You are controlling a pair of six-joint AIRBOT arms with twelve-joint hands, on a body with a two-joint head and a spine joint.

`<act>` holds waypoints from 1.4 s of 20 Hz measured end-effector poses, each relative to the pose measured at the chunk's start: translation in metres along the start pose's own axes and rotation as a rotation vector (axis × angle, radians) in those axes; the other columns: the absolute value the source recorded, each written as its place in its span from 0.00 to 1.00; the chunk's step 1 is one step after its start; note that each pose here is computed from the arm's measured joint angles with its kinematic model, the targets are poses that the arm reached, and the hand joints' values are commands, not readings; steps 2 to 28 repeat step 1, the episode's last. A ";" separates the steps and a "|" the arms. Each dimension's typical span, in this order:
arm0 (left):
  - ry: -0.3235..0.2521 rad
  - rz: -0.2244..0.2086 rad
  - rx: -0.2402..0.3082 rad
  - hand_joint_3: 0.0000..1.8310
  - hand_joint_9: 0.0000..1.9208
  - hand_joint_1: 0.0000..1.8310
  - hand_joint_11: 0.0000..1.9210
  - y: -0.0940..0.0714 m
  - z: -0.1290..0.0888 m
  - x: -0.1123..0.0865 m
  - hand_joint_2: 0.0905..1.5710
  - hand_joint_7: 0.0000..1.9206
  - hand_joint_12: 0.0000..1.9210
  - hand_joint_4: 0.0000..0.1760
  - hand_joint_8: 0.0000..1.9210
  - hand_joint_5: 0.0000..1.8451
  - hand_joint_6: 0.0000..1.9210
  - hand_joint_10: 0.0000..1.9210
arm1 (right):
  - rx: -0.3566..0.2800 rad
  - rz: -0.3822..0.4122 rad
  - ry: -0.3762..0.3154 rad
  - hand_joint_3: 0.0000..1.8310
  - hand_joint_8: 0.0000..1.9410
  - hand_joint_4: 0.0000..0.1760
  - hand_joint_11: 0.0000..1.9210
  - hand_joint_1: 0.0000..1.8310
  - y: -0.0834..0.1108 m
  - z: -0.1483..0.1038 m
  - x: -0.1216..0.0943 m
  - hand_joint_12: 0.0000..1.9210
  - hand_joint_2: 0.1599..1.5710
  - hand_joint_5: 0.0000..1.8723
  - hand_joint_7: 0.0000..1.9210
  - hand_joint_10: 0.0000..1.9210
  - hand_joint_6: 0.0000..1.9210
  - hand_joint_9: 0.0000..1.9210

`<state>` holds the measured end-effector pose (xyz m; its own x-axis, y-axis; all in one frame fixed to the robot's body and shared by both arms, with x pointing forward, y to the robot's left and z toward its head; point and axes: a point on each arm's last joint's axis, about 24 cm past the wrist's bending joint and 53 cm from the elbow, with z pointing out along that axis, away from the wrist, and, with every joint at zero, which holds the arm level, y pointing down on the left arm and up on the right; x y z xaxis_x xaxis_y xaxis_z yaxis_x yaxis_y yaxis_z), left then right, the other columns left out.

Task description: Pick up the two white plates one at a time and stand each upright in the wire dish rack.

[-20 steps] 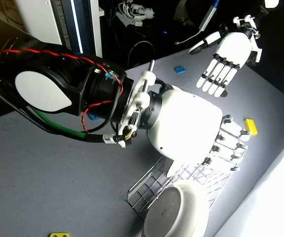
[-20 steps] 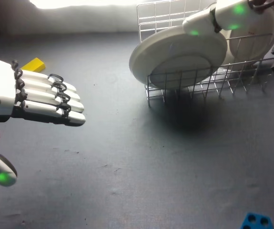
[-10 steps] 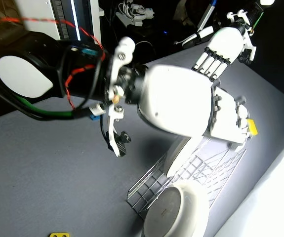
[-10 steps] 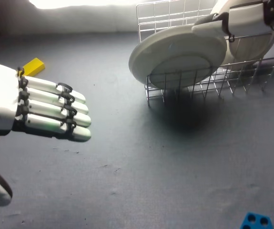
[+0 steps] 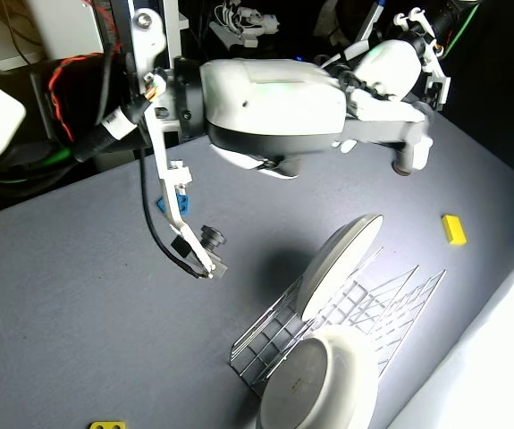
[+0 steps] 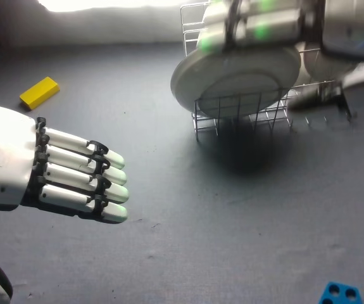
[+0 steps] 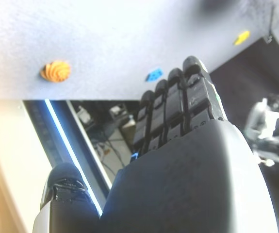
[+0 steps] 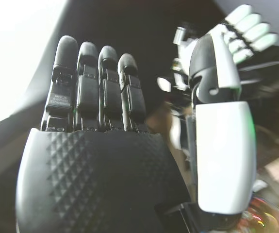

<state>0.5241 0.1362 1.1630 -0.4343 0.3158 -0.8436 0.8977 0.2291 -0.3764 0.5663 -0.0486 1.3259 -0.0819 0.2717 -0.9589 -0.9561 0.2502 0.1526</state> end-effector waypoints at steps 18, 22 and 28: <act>-0.003 -0.001 0.000 0.00 0.03 0.00 0.00 -0.001 0.000 -0.001 0.64 0.04 0.06 0.00 0.00 0.04 0.00 0.00 | -0.058 -0.029 0.021 0.00 0.01 0.00 0.00 0.49 0.014 0.000 0.005 0.55 0.64 0.20 0.19 0.01 0.01 0.18; -0.003 -0.001 0.000 0.00 0.03 0.00 0.00 -0.001 0.000 -0.001 0.64 0.04 0.06 0.00 0.00 0.04 0.00 0.00 | -0.058 -0.029 0.021 0.00 0.01 0.00 0.00 0.49 0.014 0.000 0.005 0.55 0.64 0.20 0.19 0.01 0.01 0.18; -0.003 -0.001 0.000 0.00 0.03 0.00 0.00 -0.001 0.000 -0.001 0.64 0.04 0.06 0.00 0.00 0.04 0.00 0.00 | -0.058 -0.029 0.021 0.00 0.01 0.00 0.00 0.49 0.014 0.000 0.005 0.55 0.64 0.20 0.19 0.01 0.01 0.18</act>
